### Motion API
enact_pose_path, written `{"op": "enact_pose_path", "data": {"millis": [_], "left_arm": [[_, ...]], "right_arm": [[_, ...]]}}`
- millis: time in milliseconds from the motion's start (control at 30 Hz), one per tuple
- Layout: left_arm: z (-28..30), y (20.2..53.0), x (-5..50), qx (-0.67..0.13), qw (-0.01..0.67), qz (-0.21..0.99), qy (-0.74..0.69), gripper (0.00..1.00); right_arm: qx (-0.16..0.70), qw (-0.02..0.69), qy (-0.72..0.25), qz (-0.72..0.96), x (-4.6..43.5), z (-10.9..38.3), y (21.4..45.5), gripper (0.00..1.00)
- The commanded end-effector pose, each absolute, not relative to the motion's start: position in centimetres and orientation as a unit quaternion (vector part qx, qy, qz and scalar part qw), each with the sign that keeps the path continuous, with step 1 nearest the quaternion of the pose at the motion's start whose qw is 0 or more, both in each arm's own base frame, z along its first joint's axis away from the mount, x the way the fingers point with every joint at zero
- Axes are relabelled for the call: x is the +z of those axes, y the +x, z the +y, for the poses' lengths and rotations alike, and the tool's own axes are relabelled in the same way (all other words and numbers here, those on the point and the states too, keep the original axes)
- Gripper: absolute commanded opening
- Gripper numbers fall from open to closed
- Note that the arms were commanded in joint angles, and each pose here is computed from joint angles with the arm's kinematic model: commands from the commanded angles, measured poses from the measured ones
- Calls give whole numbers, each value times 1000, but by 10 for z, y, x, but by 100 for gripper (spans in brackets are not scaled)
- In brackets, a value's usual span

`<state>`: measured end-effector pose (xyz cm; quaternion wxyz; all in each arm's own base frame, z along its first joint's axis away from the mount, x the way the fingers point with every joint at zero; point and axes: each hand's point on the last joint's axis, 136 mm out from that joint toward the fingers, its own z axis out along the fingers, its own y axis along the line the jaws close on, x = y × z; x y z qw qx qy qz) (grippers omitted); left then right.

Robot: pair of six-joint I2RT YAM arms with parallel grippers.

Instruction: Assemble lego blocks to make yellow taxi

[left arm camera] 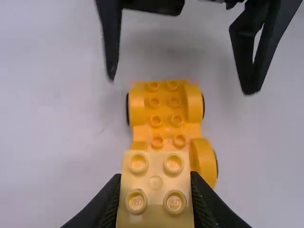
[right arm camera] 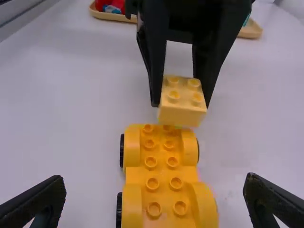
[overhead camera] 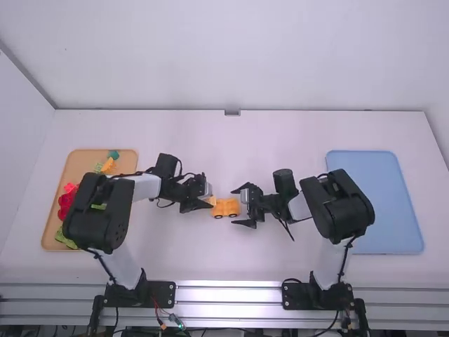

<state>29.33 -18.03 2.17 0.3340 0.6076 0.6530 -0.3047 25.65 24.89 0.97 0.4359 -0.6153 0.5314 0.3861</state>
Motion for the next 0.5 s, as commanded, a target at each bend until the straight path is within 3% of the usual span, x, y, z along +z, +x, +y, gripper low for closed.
{"op": "enact_pose_path", "data": {"millis": [0,167,467], "left_arm": [[-190,289,30,-306,322,668,597,2],[-199,285,38,-309,324,662,601,2],[-202,289,35,-303,348,672,579,2]], "right_arm": [[402,424,-609,536,7,256,261,98],[389,403,-601,571,-9,264,272,98],[365,386,-613,584,-26,271,270,99]]}}
